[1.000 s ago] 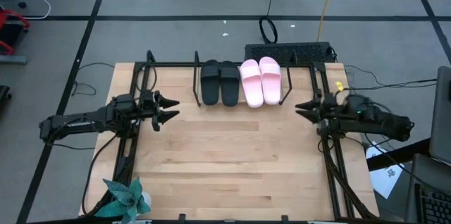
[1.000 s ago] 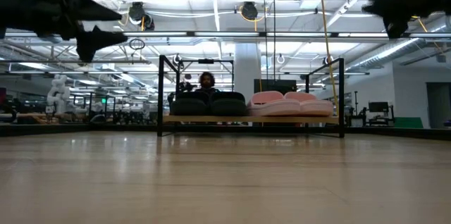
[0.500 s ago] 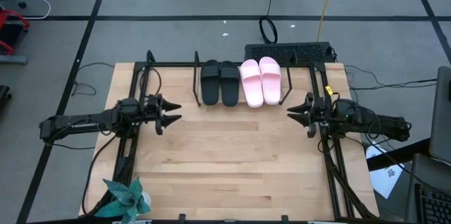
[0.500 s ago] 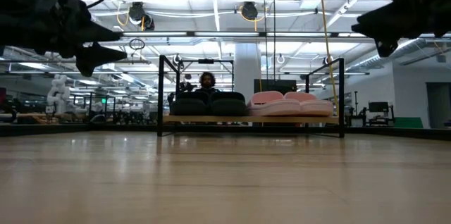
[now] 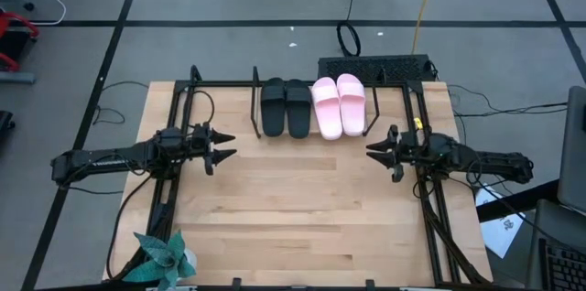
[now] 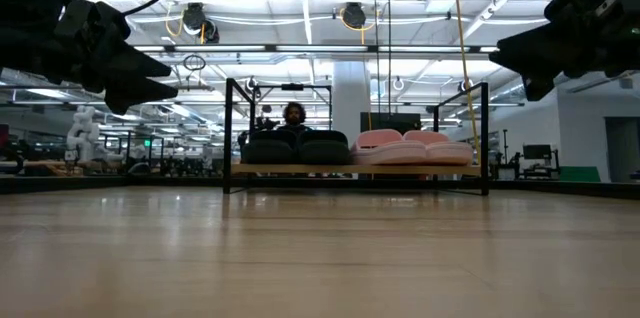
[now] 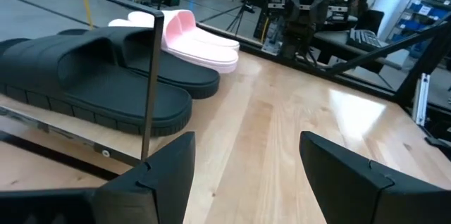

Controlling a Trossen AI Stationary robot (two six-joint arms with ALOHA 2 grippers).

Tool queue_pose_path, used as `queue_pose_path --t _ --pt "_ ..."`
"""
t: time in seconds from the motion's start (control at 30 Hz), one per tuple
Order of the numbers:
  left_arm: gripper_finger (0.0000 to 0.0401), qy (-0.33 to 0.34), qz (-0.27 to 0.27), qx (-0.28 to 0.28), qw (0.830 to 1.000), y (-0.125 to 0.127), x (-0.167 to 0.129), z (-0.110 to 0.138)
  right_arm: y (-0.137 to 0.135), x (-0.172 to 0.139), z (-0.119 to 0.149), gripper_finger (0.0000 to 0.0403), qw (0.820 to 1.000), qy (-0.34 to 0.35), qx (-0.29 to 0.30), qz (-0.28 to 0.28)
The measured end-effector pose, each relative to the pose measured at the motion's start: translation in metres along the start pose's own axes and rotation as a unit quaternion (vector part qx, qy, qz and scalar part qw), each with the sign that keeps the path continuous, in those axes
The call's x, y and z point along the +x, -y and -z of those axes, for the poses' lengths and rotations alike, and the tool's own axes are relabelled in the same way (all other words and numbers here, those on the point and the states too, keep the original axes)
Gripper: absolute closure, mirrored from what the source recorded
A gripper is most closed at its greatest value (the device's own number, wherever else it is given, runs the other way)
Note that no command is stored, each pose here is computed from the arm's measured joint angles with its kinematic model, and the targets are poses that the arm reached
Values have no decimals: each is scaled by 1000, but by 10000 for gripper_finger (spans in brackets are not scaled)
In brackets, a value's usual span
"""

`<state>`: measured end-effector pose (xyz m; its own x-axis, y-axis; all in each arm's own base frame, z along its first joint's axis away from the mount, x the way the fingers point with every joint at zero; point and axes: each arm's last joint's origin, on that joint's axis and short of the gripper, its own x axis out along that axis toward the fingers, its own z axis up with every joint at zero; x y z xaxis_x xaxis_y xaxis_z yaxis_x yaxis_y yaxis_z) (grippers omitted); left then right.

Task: Pick and place slides into the shelf
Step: Return to Home Position

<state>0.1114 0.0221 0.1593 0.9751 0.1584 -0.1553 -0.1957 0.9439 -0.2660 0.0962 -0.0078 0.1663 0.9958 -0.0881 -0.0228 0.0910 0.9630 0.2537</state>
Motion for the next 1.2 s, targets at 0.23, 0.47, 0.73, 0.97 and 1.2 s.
queue_pose_path --t 0.23,0.47,0.73,0.97,1.2 --pt "150 1 -1 -1 1000 0 0 0 -2 0 -2 305 1000 10 -4 -21" --pt "150 0 -2 -24 1000 0 0 0 -1 0 -1 305 1000 9 -4 -21" --pt "150 -3 -3 -66 998 0 0 1 -1 0 -1 305 1000 9 -2 -21" --pt "150 -3 -3 -68 998 0 0 1 -2 0 -4 305 999 20 -4 -27" --pt "150 -3 -3 -68 998 0 0 1 -2 0 -4 305 999 22 -4 -27"
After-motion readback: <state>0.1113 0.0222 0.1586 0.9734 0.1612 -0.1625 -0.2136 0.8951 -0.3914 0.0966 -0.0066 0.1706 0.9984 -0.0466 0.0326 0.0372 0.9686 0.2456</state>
